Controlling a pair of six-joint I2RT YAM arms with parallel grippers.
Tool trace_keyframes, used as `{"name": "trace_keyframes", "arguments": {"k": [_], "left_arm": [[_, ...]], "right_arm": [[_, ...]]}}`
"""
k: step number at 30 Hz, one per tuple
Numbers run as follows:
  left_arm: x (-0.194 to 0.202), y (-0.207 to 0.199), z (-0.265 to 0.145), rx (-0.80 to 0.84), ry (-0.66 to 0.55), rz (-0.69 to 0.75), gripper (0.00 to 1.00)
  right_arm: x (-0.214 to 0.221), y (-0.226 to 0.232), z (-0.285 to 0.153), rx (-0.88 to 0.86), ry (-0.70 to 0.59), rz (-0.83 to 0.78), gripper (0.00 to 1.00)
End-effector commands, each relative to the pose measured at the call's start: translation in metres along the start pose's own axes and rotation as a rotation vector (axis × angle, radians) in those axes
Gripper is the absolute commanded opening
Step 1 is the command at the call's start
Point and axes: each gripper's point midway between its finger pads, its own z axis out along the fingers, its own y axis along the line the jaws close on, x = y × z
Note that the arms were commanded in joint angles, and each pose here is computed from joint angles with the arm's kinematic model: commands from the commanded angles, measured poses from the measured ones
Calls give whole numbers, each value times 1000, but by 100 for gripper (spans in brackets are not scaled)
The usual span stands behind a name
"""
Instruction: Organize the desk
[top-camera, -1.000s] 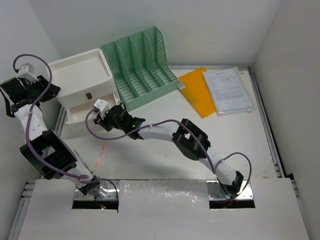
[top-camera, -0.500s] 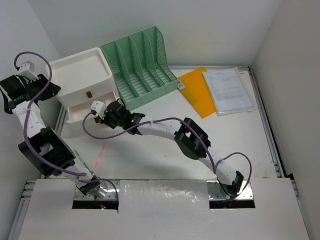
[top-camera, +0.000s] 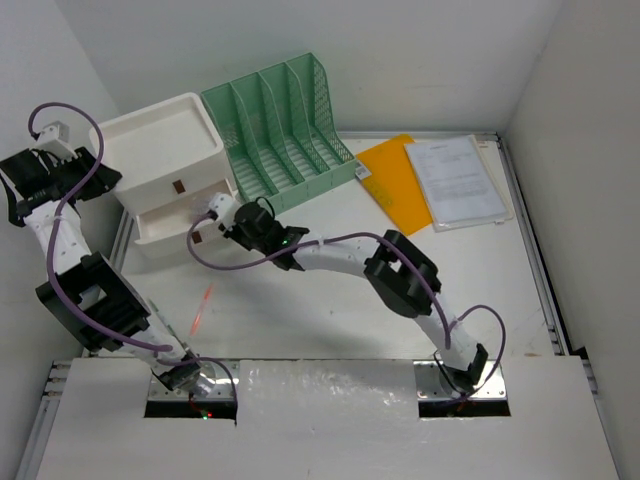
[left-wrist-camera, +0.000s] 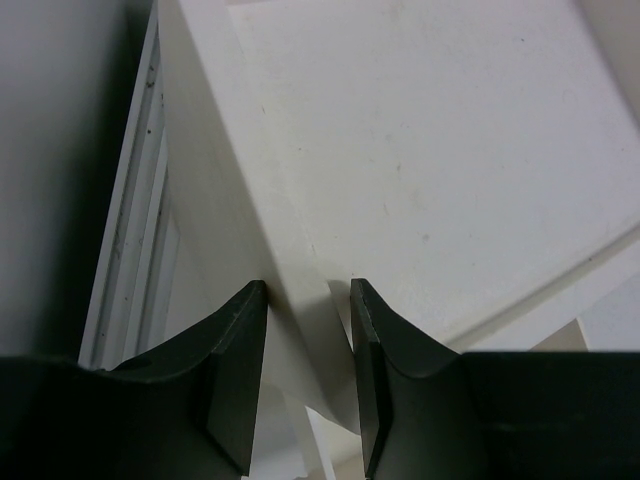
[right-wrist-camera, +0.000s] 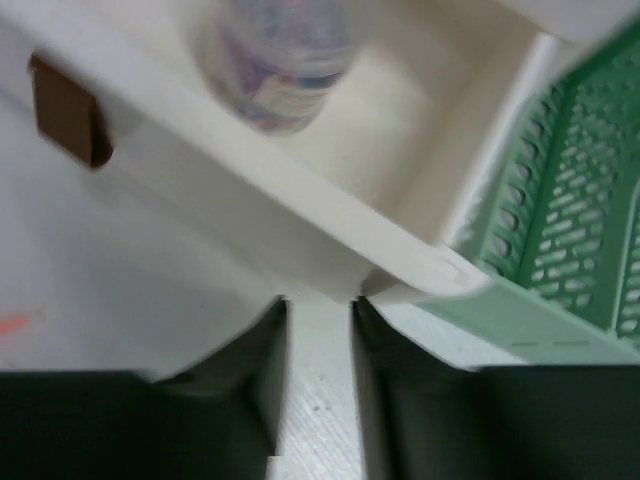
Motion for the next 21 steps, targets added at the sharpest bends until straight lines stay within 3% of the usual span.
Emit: {"name": "trace_keyframes", "arguments": {"k": [1, 4, 9, 14, 19, 21], "left_arm": [[75, -7, 7, 48, 213, -148, 0], [74, -8, 7, 42, 197, -167, 0], [73, -10, 8, 49, 199, -173, 0], [75, -13, 9, 59, 203, -171, 0], [74, -13, 8, 63, 214, -105, 0], [75, -12, 6, 62, 230, -86, 0]], "right_arm": [[-90, -25, -33, 78, -305, 263, 38], [-83, 3, -27, 96, -303, 326, 55], [-93, 28, -10, 171, -359, 467, 58], [-100, 50, 3, 141, -381, 466, 58], [-76, 27, -15, 252, -365, 419, 58], [-93, 8, -34, 215, -399, 437, 58]]}}
